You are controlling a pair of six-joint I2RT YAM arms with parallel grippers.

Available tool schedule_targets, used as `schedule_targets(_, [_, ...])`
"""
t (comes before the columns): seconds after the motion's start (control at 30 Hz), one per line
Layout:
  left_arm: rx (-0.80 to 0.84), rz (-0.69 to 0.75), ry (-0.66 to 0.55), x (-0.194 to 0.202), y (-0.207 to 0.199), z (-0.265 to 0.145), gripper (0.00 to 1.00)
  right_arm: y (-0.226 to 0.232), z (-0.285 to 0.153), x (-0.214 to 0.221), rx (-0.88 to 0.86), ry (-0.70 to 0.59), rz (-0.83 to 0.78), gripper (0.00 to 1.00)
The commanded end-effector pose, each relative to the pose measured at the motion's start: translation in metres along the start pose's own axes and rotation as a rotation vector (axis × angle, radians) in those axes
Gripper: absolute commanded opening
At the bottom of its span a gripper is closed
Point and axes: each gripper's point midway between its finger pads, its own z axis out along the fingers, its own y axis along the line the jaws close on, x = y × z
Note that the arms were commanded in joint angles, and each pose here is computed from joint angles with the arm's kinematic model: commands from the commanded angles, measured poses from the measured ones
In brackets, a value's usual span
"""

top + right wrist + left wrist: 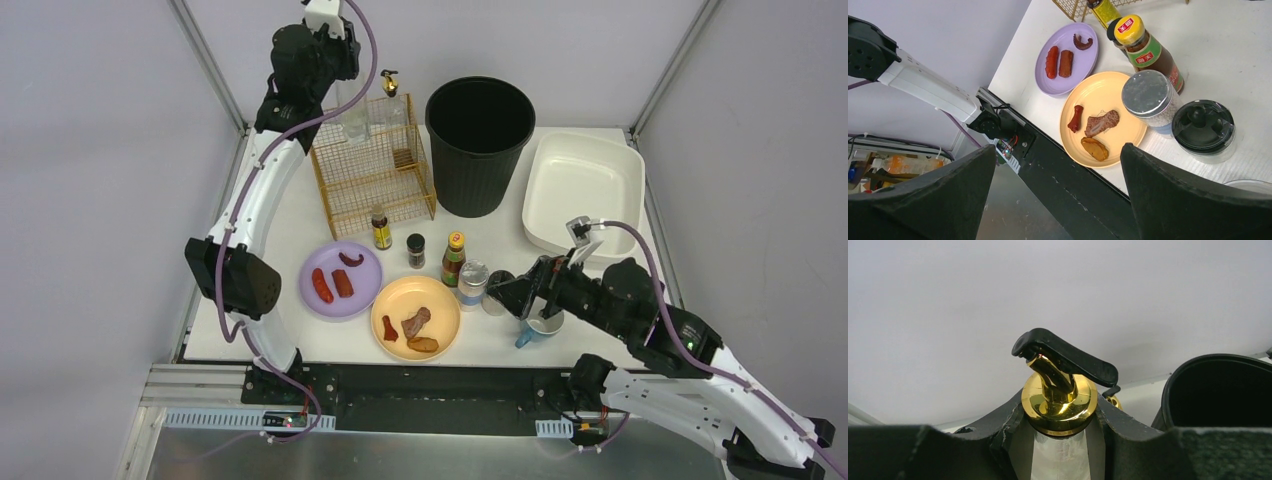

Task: Clear the kitchen counter

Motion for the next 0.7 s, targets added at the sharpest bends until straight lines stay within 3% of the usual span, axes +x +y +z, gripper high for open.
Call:
schedule_targets(0.0, [0.018,-0.019,-0.301,-0.098,0.007,-0.008,0.00,0.011,0.010,-0.004,-0.045,-0.009,-0.021,0.99])
schedule_targets(0.3, [0.017,-0.018,-0.299,-0.089,0.011,0.011,0.00,0.011,0.028,0.001,-0.037,0.020,-0.046,0.99])
schedule_targets(0.67, [0.038,-0.041,-0.232,-0.051,0.006,0.013,0.00,0.010,0.024,0.000,-0.037,0.011,-0.042,0.99])
